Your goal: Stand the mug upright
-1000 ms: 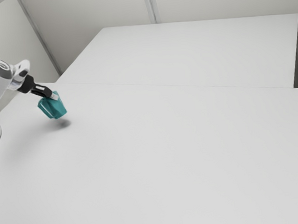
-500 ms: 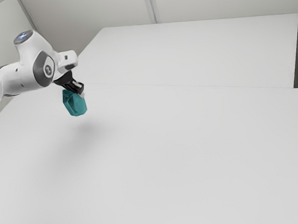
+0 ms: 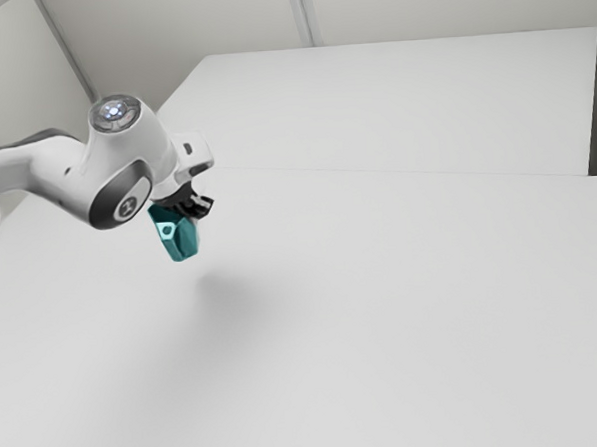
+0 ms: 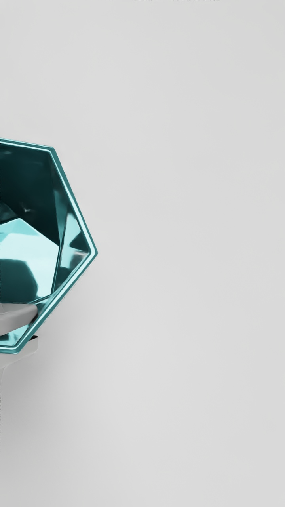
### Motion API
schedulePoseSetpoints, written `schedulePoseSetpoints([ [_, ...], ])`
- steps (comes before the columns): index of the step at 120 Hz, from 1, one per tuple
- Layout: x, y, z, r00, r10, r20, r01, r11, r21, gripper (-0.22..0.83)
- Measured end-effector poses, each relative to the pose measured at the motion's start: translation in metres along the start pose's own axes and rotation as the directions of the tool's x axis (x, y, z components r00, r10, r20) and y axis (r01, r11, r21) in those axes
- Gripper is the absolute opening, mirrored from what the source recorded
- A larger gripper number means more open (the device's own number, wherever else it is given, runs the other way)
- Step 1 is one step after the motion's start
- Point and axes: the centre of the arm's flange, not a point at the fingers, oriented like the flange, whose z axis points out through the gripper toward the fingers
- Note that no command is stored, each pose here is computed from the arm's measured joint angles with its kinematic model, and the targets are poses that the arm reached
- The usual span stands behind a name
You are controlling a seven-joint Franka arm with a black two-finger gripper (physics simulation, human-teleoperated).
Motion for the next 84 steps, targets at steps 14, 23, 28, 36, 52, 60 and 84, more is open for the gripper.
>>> schedulePoseSetpoints([
  [14, -0.009, 0.008, 0.007, 0.995, -0.101, 0.014, 0.101, 0.995, 0.009, -0.17],
  [23, -0.013, 0.020, 0.010, 0.988, -0.151, 0.022, 0.151, 0.989, 0.007, -0.17],
  [28, -0.015, 0.026, 0.012, 0.984, -0.179, 0.026, 0.179, 0.984, 0.007, -0.17],
  [36, -0.020, 0.033, 0.020, 0.974, -0.221, 0.045, 0.221, 0.975, 0.010, -0.17],
  [52, -0.028, 0.041, 0.042, 0.948, -0.306, 0.085, 0.305, 0.952, 0.023, -0.17],
  [60, -0.030, 0.043, 0.050, 0.934, -0.343, 0.096, 0.342, 0.939, 0.028, -0.17],
  [84, -0.032, 0.048, 0.064, 0.895, -0.433, 0.104, 0.432, 0.901, 0.033, -0.17],
])
